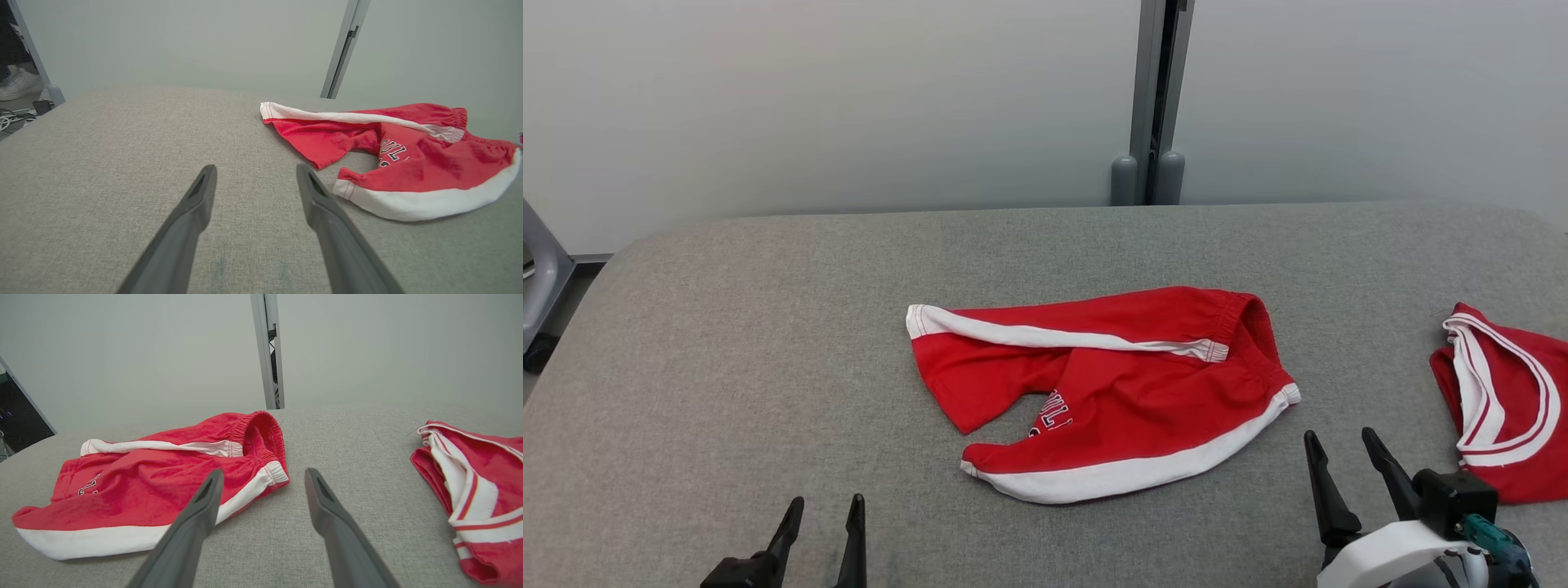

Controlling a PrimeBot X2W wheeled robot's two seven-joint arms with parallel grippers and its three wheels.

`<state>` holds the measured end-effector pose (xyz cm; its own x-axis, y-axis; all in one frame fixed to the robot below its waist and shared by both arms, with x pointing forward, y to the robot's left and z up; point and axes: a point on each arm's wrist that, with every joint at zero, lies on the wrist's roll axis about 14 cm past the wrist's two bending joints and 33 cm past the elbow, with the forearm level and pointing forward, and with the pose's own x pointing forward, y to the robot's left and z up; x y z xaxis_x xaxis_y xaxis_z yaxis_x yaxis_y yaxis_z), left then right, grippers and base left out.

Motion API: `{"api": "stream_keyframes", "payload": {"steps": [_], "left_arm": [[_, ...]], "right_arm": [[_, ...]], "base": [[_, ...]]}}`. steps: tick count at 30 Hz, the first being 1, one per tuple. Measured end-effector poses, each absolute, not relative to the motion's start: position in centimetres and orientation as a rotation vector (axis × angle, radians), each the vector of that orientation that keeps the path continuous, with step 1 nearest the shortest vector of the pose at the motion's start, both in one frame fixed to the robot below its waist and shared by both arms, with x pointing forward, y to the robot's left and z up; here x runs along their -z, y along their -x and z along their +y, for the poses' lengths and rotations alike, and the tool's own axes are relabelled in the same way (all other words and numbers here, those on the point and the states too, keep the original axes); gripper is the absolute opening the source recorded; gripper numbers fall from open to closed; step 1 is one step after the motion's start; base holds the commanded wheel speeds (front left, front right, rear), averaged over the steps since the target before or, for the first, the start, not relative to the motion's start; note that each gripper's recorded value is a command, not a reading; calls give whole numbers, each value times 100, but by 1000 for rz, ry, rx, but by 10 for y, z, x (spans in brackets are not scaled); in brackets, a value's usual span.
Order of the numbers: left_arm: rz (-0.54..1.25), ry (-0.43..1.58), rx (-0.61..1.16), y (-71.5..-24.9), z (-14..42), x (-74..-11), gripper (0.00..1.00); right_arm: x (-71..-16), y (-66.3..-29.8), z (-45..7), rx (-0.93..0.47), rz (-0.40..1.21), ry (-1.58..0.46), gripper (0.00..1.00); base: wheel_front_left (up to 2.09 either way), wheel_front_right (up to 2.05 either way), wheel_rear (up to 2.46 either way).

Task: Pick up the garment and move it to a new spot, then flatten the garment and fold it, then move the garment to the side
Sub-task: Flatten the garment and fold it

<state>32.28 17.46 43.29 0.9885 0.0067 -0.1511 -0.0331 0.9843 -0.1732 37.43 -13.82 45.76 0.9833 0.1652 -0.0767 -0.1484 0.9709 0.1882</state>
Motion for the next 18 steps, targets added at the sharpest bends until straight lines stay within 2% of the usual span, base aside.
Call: {"api": "stream_keyframes", "payload": {"steps": [9,18], "left_arm": [[165,165,21,-327,162,-430,100],[222,197,139,-349,126,-417,100]], "right_arm": [[-447,-371,-141,-159,123,-138,100],[-435,-381,-148,-149,158,-86,100]], "base": [[0,0,0],[0,0,0]]}}
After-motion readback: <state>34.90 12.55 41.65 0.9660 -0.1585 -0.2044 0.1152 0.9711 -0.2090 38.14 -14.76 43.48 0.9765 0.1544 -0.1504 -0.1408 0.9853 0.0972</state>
